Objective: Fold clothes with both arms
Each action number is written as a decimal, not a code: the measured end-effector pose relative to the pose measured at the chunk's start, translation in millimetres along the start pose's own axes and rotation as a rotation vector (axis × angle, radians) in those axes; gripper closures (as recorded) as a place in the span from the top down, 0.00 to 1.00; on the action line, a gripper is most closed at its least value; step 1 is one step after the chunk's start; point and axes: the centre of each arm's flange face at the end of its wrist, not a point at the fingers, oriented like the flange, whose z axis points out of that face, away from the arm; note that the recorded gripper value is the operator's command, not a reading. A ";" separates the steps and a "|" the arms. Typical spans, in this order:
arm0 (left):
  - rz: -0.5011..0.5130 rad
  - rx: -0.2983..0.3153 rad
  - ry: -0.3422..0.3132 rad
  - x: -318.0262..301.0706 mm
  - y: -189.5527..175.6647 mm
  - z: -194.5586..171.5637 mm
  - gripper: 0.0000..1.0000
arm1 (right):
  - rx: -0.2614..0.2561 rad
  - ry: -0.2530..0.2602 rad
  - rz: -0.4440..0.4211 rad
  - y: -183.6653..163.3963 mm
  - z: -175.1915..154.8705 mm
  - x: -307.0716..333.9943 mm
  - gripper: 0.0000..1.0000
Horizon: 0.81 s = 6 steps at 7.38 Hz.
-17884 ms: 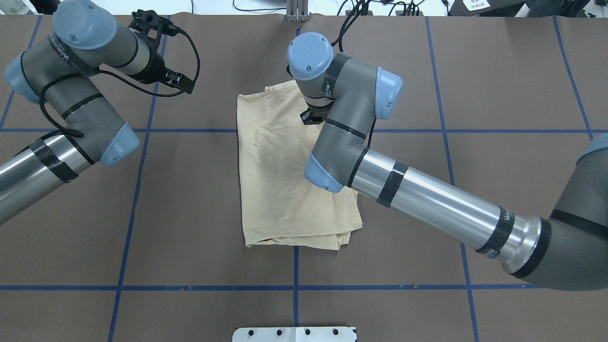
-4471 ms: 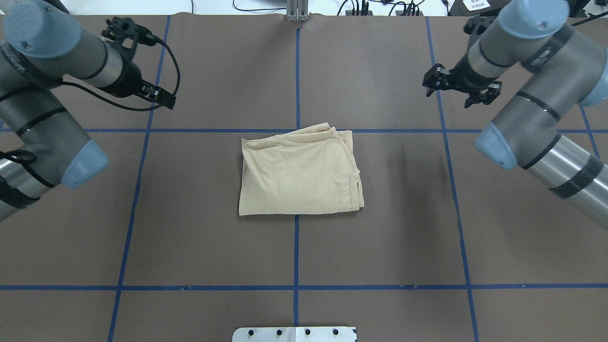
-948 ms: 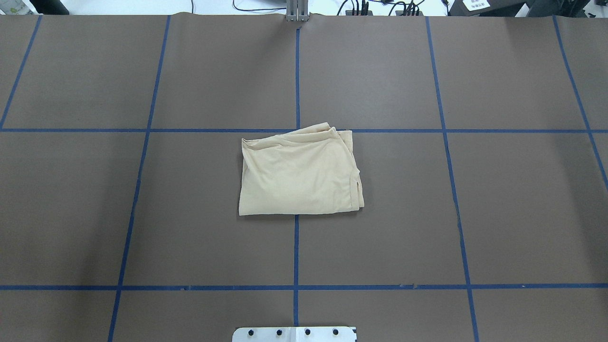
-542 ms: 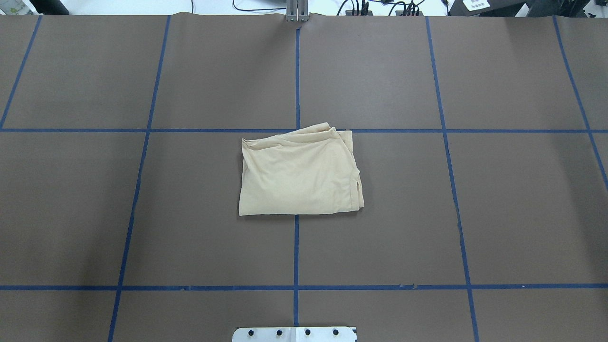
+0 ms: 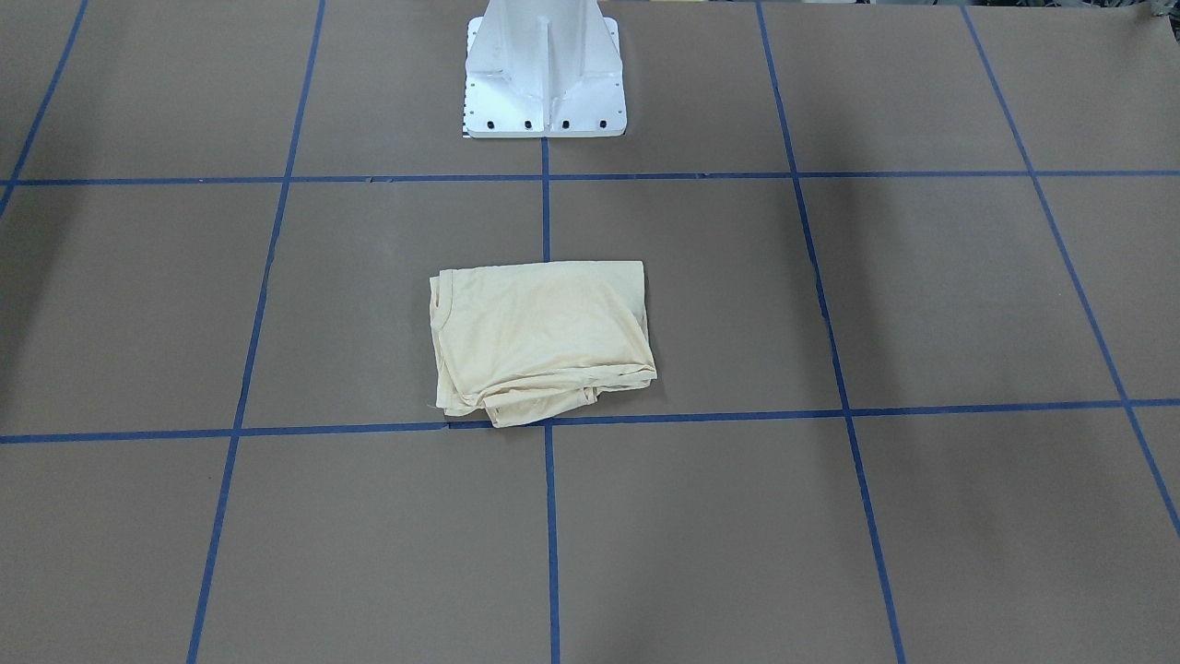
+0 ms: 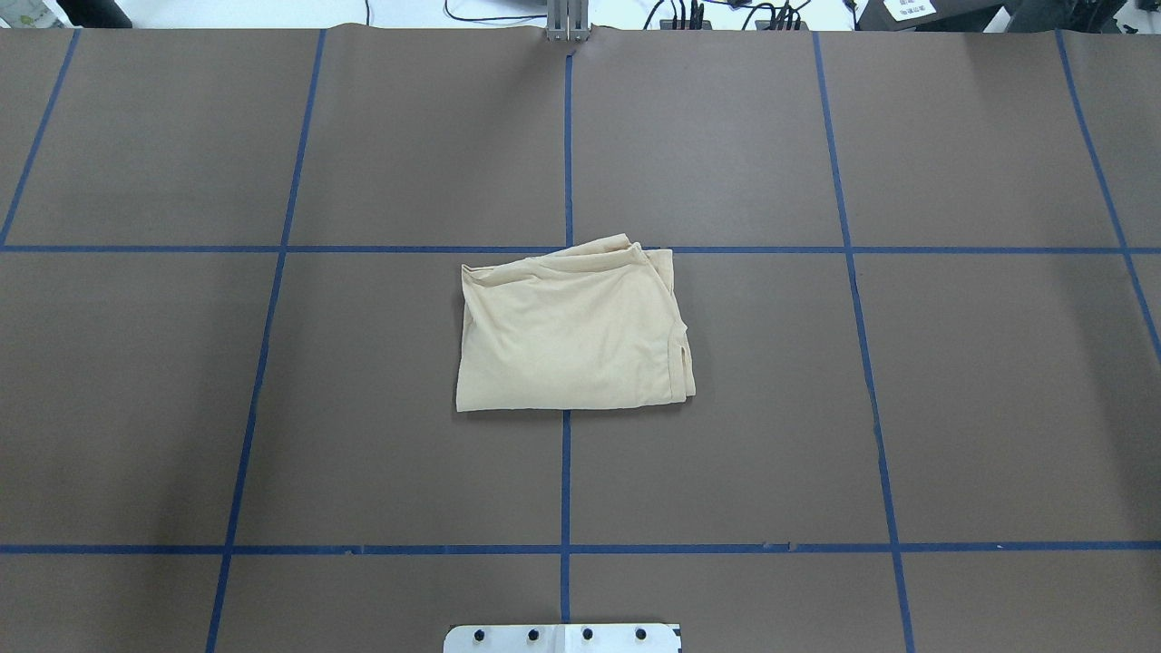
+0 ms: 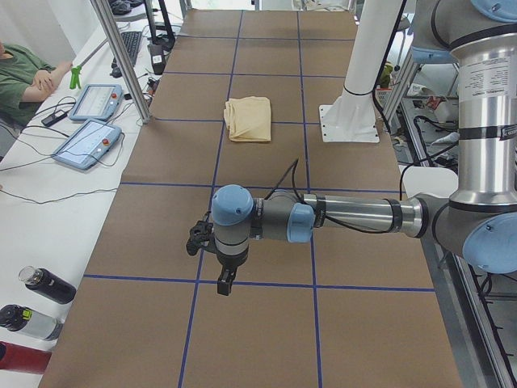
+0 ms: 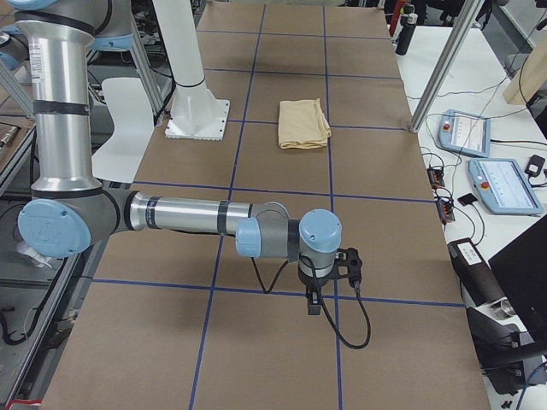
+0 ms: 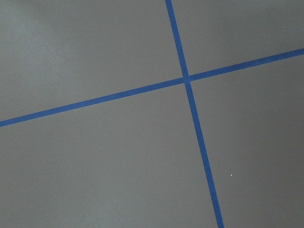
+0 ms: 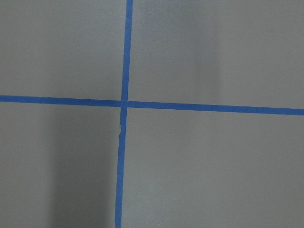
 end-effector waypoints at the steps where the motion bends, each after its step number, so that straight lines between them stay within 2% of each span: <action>1: -0.002 -0.003 0.001 -0.5 2.1 1.1 1.00 | 0.000 0.000 0.000 0.2 0.1 0.1 1.00; 6: -0.005 -0.005 0.002 -0.9 3.9 2.0 1.00 | -0.003 0.000 -0.001 3.4 1.5 1.2 1.00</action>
